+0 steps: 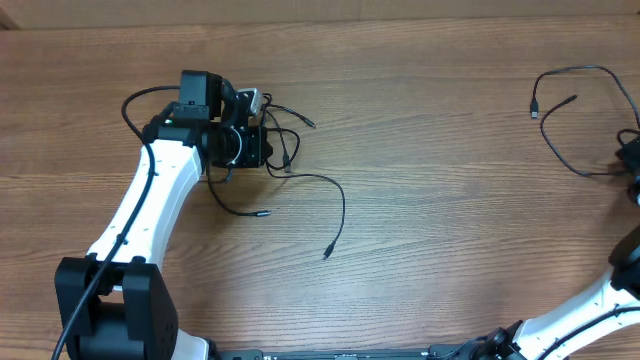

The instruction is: Untangle cables

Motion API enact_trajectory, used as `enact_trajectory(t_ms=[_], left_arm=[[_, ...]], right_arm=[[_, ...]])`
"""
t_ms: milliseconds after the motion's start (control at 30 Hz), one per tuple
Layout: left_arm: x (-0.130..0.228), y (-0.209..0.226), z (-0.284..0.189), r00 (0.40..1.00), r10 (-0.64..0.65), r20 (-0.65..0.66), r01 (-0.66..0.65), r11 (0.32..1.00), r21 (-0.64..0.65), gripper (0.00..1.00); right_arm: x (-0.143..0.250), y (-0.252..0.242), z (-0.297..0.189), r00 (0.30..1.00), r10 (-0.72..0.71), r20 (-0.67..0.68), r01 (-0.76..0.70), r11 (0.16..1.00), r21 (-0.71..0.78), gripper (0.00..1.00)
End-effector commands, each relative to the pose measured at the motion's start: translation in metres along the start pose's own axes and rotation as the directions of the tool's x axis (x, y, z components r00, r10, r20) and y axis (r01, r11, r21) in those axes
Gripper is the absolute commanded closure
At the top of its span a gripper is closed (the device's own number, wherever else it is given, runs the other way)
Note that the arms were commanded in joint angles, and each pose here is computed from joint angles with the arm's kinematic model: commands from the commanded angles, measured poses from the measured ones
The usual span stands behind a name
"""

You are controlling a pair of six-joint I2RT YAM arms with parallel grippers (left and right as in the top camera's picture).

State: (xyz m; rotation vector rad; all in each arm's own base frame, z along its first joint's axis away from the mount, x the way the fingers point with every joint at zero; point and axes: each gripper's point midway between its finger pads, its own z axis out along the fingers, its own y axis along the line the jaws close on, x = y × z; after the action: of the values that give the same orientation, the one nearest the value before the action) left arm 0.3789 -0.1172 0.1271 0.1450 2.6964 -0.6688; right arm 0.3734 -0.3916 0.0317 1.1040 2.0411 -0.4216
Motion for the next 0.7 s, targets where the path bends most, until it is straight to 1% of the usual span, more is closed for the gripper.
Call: enact_trajectory(t_ms=[0,133,200,233,300,333,367,400,433,467,533,633,667], left_arm=[[0.002,-0.014,0.004,0.999,0.031,-0.014,-0.030,0.999,0.037,0.96],[0.002,-0.015,0.005,0.999,0.035,-0.013,-0.035,0.999,0.038,0.96],[0.002,-0.016,0.005,0.999,0.038,-0.012,-0.038,0.998,0.040,0.96],[0.002,-0.016,0.005,0.999,0.038,-0.012,-0.038,0.998,0.040,0.96],[0.002,-0.017,0.005,0.999,0.039,-0.012,-0.038,0.998,0.040,0.96],[0.002,-0.017,0.005,0.999,0.039,-0.011,-0.038,0.998,0.040,0.96],[0.002,-0.017,0.005,0.999,0.039,-0.011,-0.039,0.998,0.041,0.96],[0.002,-0.017,0.005,0.999,0.039,-0.010,-0.039,0.998,0.040,0.96],[0.002,-0.017,0.005,0.999,0.039,-0.011,-0.039,0.998,0.041,0.96],[0.002,-0.017,0.005,0.999,0.038,-0.012,-0.038,0.998,0.041,0.96],[0.002,-0.017,0.005,0.999,0.039,-0.011,-0.038,0.998,0.041,0.96],[0.001,-0.017,0.005,0.999,0.041,-0.006,-0.041,0.998,0.041,0.96],[-0.003,-0.018,0.005,0.999,0.045,0.006,-0.045,0.998,0.043,0.96]], right_arm=[[-0.066,0.021,-0.053,0.991,-0.034,0.132,0.047,0.994,-0.102,0.00],[-0.102,0.023,-0.099,0.978,-0.024,0.209,0.049,0.992,-0.117,0.00],[-0.110,0.026,-0.126,0.978,-0.024,0.209,0.054,0.989,-0.140,0.00],[-0.109,0.030,-0.142,0.982,-0.026,0.187,0.058,0.984,-0.166,0.00],[-0.097,0.030,-0.153,0.991,-0.030,0.131,0.054,0.983,-0.178,0.00],[-0.084,0.027,-0.157,0.998,-0.012,0.068,0.024,0.985,-0.172,0.00],[-0.077,0.026,-0.157,0.999,-0.013,0.039,0.019,0.986,-0.168,0.00],[-0.055,0.022,-0.158,0.999,-0.021,-0.050,0.013,0.988,-0.154,0.00],[-0.045,0.020,-0.158,0.995,-0.025,-0.093,0.011,0.989,-0.147,0.00],[-0.019,0.014,-0.160,0.980,-0.032,-0.196,0.008,0.992,-0.123,0.00],[-0.001,0.005,-0.164,0.962,-0.036,-0.269,0.015,0.997,-0.079,0.00],[0.019,-0.002,-0.169,0.937,-0.045,-0.347,0.028,0.998,-0.054,0.00],[0.028,-0.011,-0.170,0.924,-0.048,-0.379,0.050,0.999,-0.005,0.00]])
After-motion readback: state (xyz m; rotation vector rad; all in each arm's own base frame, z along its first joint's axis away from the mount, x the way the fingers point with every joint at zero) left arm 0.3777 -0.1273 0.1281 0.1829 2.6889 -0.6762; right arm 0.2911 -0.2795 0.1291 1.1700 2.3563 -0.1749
